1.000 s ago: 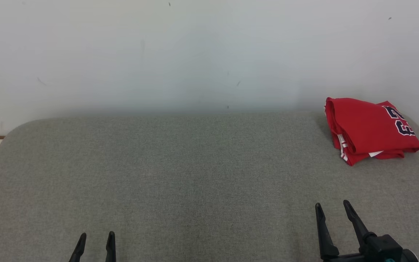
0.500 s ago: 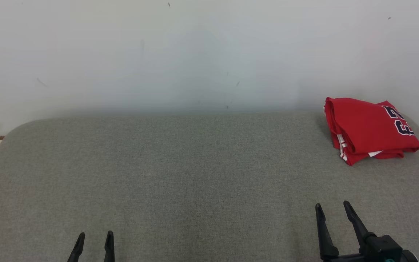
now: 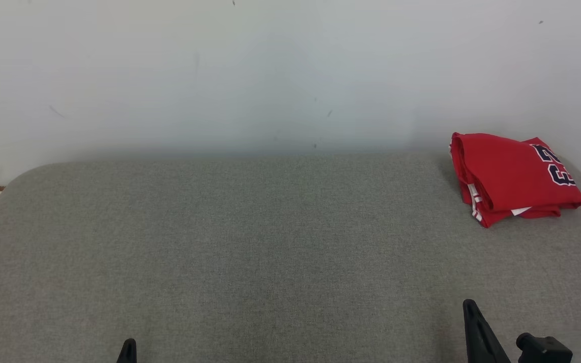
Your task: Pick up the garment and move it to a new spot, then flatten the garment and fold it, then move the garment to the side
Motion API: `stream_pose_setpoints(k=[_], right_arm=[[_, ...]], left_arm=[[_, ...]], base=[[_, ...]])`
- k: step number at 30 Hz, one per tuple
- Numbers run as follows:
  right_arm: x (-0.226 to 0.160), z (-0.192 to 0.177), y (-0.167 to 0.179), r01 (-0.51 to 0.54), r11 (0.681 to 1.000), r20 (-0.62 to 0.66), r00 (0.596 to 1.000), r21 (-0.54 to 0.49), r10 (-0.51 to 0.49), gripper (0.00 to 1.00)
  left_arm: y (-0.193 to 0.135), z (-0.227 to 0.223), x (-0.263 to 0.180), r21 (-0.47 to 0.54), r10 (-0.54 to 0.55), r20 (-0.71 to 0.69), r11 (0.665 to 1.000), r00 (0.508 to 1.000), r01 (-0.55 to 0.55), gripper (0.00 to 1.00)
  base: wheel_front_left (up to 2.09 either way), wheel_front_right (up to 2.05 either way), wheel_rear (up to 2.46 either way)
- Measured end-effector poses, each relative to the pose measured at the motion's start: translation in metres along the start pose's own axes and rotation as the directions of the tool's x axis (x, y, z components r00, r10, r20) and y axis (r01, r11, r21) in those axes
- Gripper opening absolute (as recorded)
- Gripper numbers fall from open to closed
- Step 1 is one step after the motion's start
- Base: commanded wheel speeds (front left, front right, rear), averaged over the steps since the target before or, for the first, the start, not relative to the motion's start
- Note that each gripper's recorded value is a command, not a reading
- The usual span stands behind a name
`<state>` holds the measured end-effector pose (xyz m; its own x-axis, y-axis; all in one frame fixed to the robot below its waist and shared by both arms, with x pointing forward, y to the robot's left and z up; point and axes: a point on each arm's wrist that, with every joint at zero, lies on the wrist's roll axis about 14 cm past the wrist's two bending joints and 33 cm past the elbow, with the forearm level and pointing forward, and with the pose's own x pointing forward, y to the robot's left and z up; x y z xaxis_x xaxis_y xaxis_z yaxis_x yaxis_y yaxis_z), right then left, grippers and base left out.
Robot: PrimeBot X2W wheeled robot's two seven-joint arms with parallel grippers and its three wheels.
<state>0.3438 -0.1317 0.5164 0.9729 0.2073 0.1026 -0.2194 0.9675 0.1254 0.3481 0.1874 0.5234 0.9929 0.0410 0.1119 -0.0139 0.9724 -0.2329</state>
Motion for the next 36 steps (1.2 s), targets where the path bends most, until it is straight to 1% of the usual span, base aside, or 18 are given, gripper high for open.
stream_pose_setpoints(k=[7,14,19,25,36], right_arm=[[0.006,0.0,-0.011,0.046,0.99,-0.011,0.999,0.133,-0.045,0.0],[0.011,0.0,-0.022,0.087,0.963,-0.022,0.996,0.255,-0.084,0.0],[0.014,-0.001,-0.028,0.112,0.935,-0.034,0.994,0.335,-0.106,0.0],[0.017,-0.002,-0.036,0.138,0.897,-0.047,0.99,0.42,-0.13,0.0],[0.021,-0.004,-0.047,0.174,0.811,-0.072,0.984,0.559,-0.162,0.0]], left_arm=[[0.003,-0.004,0.004,-0.128,0.02,-0.022,0.992,1.0,-0.023,0.0],[0.006,-0.007,0.008,-0.245,0.034,-0.047,0.968,0.998,-0.044,0.0],[0.007,-0.009,0.012,-0.318,0.04,-0.06,0.946,0.997,-0.057,0.0],[0.008,-0.01,0.016,-0.406,0.045,-0.071,0.911,0.996,-0.07,0.0],[0.011,-0.014,0.022,-0.533,0.05,-0.1,0.841,0.994,-0.096,0.0]], base=[[0.0,0.0,0.0],[0.0,0.0,0.0],[0.0,0.0,0.0],[0.0,0.0,0.0],[0.0,0.0,0.0]])
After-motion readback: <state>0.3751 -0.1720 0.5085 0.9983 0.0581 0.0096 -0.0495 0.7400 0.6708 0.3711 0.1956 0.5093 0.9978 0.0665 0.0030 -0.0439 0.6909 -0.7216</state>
